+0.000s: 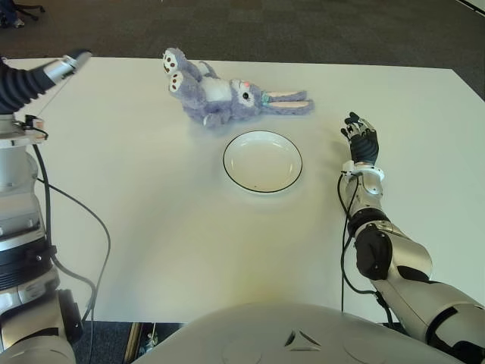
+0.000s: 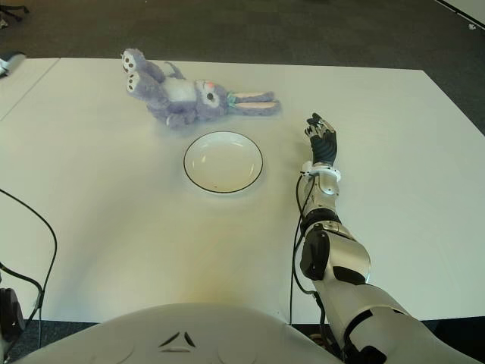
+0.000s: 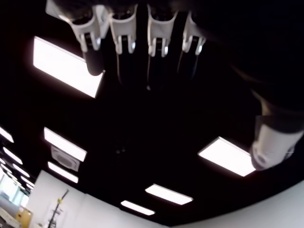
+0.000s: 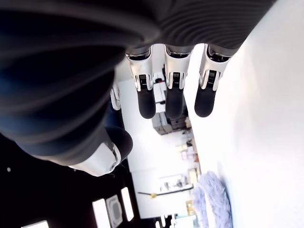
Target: Put the doll into the plate.
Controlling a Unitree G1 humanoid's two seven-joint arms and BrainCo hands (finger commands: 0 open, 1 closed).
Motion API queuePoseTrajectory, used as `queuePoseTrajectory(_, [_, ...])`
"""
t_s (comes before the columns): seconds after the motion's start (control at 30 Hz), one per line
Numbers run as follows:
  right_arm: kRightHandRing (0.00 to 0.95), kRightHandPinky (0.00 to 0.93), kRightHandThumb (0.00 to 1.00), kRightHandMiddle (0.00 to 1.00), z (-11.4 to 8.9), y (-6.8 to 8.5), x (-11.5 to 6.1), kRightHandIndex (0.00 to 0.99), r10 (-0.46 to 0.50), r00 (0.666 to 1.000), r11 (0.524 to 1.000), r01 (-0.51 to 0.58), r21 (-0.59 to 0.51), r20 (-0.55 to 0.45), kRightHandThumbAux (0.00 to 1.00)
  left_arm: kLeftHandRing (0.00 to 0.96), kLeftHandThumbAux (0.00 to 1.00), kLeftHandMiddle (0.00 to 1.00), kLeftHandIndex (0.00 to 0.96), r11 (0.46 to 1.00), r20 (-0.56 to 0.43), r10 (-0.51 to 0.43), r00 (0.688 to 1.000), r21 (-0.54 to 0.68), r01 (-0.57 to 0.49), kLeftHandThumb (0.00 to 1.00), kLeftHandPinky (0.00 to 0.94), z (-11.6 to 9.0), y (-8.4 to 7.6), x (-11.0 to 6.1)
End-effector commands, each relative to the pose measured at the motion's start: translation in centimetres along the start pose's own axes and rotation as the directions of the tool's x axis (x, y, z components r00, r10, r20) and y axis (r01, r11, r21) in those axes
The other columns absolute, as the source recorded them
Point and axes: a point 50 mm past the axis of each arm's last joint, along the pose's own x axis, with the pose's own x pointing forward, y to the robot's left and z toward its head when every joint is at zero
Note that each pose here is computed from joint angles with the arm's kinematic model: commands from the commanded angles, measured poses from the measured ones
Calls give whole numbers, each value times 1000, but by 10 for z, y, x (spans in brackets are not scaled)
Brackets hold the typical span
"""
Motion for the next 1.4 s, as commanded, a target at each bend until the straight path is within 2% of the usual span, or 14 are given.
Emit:
queuePoseTrajectory(0.03, [122,135,705,148,-99,-19,-83,412,-90,890,994,111,20,-448,724,169,632,194,147,993,-53,107,993,-42,-109,197,148,-3,3,7])
queuePoseTrajectory(0.2, [110,122,706,141,-99,-18,-82,412,-88,888,994,110,22,-451,724,153,672,174,133,990,-58,117,991,-66,-121,230,139,-2,-9,11])
queuePoseTrajectory(0.3, [106,118,706,138,-99,-18,-82,412,-89,887,994,110,21,-454,724,157,682,179,143,993,-91,111,990,-14,-113,264,158,-7,-25,5])
queuePoseTrajectory(0.4, [101,102,706,136,-99,-18,-82,412,-89,886,994,110,19,-454,723,159,681,182,144,994,-99,111,989,23,-110,278,157,-8,-31,4])
queuePoseTrajectory(0.5, [98,98,706,135,-98,-17,-81,412,-92,886,994,111,15,-455,723,156,664,180,143,993,-105,116,988,45,-112,251,133,-13,-36,5])
queuePoseTrajectory(0.57, [96,107,706,134,-98,-17,-81,412,-95,885,994,111,8,-455,723,148,612,176,136,993,-110,109,988,66,-102,180,117,-17,-41,7])
queuePoseTrajectory(0.67, [94,113,707,132,-98,-16,-81,413,-97,885,993,115,12,-455,722,132,557,160,126,995,-128,64,990,78,-55,135,88,-25,-52,19])
queuePoseTrajectory(0.8, [97,121,708,133,-98,-16,-80,414,-103,883,992,124,14,-458,723,99,494,121,111,997,-132,-6,991,69,16,105,70,-27,-74,31])
queuePoseTrajectory(0.97, [96,111,708,133,-98,-16,-79,414,-110,881,991,130,12,-460,723,84,470,99,103,991,-100,-96,990,79,105,102,77,-23,-110,42])
queuePoseTrajectory(1.07, [91,110,708,131,-98,-16,-79,414,-110,882,992,127,7,-458,723,48,460,63,93,963,-103,-210,972,150,224,120,59,-25,-135,49])
queuePoseTrajectory(1.2, [92,115,707,130,-98,-15,-79,413,-107,882,992,124,7,-459,723,10,446,21,88,929,-126,-296,947,191,316,134,38,-29,-153,54])
queuePoseTrajectory(1.3, [89,98,706,129,-98,-15,-79,413,-106,881,993,120,0,-461,723,0,416,2,71,868,-184,-406,895,228,441,145,4,-36,-166,60])
queuePoseTrajectory(1.4, [87,94,706,129,-97,-15,-78,413,-105,884,993,116,-5,-455,723,0,383,0,50,814,-251,-481,840,229,534,161,0,-42,-177,57])
